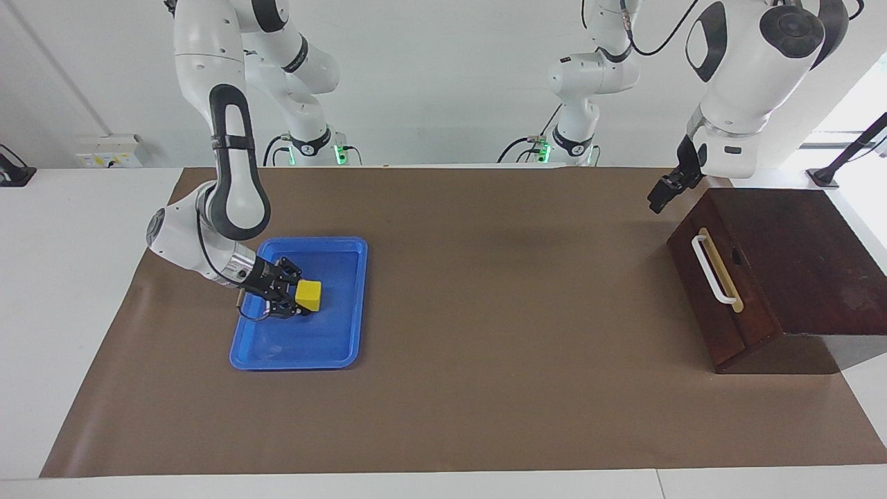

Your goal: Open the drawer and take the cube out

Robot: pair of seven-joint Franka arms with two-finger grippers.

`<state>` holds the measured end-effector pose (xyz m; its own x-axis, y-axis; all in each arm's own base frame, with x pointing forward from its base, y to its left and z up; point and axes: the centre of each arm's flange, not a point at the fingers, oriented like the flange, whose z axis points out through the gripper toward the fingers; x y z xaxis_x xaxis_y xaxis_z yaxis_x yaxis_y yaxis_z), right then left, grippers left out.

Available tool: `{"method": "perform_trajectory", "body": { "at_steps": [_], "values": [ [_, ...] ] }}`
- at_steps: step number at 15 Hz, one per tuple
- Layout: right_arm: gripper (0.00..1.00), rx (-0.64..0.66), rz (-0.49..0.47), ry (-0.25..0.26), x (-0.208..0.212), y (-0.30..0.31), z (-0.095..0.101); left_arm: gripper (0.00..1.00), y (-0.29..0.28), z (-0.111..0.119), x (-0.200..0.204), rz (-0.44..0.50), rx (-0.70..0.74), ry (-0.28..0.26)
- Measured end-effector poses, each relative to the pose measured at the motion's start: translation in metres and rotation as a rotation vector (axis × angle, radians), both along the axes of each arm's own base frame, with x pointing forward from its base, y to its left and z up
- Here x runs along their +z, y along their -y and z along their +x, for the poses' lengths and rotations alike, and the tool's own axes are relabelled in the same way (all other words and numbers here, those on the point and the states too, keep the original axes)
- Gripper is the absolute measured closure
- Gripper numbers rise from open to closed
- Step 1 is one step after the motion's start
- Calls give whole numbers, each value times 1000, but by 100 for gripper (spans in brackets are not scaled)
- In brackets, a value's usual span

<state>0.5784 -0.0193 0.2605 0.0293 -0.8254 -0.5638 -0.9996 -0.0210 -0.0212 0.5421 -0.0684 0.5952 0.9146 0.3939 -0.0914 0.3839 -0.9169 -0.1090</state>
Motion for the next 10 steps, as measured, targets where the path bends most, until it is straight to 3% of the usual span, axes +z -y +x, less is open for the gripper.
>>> {"method": "perform_trajectory", "body": {
  "at_steps": [1,5,10],
  "values": [
    [40,8,-7,1,0,0,0,0,-2,-4,4,-21,-37,-16],
    [0,36,-33,-6,-5,1,-4,0,0,-23,18,-48,-120,-50],
    [0,36,-35,2,-2,1,-2,0,-8,-24,15,-64,-202,-63]
  ]
}}
